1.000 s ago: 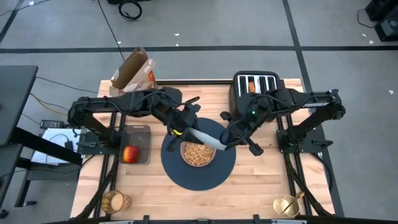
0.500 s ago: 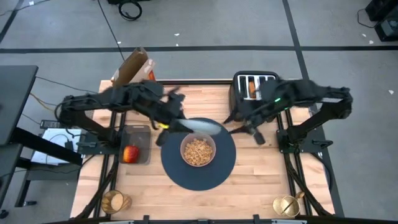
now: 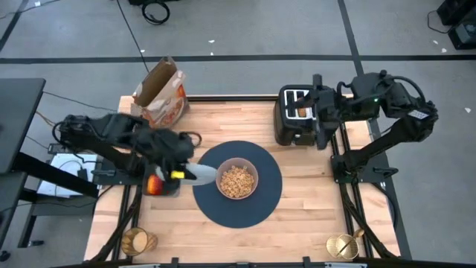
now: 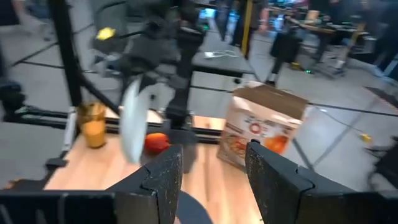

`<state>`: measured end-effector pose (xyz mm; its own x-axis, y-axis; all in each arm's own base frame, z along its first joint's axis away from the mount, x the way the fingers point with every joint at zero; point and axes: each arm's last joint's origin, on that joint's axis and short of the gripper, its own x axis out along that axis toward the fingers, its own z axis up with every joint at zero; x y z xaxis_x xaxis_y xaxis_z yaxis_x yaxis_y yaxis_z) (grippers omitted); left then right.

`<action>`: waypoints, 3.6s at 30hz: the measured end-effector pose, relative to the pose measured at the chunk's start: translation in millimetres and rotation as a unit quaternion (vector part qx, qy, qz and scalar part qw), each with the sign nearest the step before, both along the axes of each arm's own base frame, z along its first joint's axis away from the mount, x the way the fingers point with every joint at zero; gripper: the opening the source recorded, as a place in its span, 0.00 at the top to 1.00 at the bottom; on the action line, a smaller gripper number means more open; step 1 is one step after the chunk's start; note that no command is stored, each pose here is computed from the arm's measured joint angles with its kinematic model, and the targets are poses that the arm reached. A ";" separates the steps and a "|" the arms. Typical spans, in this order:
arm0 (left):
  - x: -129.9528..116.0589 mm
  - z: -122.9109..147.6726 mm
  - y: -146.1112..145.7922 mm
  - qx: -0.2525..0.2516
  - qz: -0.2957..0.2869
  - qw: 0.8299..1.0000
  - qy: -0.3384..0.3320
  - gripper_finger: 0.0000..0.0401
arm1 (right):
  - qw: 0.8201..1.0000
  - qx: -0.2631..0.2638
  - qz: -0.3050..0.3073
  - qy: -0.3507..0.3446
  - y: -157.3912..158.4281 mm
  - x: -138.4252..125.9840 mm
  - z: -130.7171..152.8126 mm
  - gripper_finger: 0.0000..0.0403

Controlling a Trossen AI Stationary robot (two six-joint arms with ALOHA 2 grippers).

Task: Arrange a breakfast setting
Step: Put the blue plate on the bottom left of the orange bowl on the blue placemat

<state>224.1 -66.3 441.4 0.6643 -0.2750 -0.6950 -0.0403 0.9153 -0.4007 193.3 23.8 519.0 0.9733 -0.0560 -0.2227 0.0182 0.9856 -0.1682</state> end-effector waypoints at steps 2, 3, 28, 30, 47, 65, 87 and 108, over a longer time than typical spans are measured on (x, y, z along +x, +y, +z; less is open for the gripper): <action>6.2 -6.3 -12.5 0.028 0.005 1.000 0.005 0.90 | 1.000 -0.005 -0.022 0.000 -1.3 0.5 -0.1 0.55; 10.3 -9.3 -17.9 0.041 0.008 0.999 0.004 0.90 | 0.999 -0.008 -0.033 0.001 -2.2 2.0 -0.7 0.55; 76.3 -91.8 -153.7 -0.016 0.076 0.996 0.033 0.91 | 0.975 -0.031 -0.121 0.183 -14.0 -1.2 -36.7 0.55; 76.6 -84.5 -154.1 -0.023 0.071 0.997 0.022 0.91 | 0.972 -0.002 -0.127 0.196 -10.7 -5.2 -39.6 0.55; 3.8 -33.6 -222.1 0.127 -0.025 0.987 -0.097 0.91 | 0.936 0.196 -0.212 0.200 28.0 -2.2 -61.9 0.55; 39.7 -190.3 -266.4 0.472 -0.119 0.869 0.090 0.90 | 0.927 0.242 -0.177 0.224 94.0 43.9 -94.7 0.55; 89.9 -274.9 -251.6 0.540 -0.016 0.832 0.127 0.89 | 0.936 0.275 -0.094 0.200 137.3 32.9 -89.8 0.55; 89.2 -299.2 -238.5 0.522 0.006 0.836 0.170 0.89 | 0.946 0.242 -0.075 0.203 137.2 33.2 -89.4 0.55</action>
